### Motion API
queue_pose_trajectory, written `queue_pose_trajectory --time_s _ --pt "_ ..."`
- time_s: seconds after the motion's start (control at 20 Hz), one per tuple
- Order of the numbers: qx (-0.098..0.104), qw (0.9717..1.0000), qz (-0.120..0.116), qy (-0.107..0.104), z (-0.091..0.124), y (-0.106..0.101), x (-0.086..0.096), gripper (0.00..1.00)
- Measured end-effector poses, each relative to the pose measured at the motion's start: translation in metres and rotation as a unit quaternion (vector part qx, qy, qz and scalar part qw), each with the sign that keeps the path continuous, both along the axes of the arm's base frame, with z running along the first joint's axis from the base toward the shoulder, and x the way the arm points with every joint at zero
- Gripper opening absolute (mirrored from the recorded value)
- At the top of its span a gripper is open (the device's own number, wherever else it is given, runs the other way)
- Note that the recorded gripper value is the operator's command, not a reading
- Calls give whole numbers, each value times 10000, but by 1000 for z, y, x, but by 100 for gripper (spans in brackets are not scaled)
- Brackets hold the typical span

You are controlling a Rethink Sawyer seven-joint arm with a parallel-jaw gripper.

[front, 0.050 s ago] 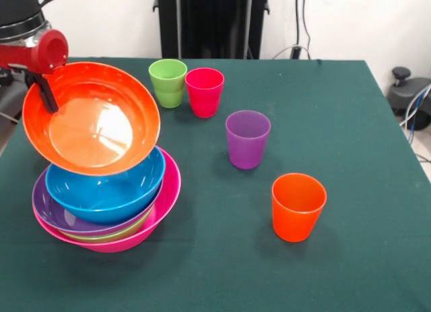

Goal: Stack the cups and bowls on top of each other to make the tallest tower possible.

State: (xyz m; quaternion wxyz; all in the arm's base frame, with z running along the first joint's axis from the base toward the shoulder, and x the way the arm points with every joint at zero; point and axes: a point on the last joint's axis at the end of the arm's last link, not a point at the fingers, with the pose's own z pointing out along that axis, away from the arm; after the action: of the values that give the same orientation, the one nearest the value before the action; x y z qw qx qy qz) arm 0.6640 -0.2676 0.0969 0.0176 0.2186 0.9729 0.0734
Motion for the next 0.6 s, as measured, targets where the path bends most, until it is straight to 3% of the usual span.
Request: queue_pose_trajectory --time_s 0.6 --pt "46 10000 50 52 -10 7 -1 0"
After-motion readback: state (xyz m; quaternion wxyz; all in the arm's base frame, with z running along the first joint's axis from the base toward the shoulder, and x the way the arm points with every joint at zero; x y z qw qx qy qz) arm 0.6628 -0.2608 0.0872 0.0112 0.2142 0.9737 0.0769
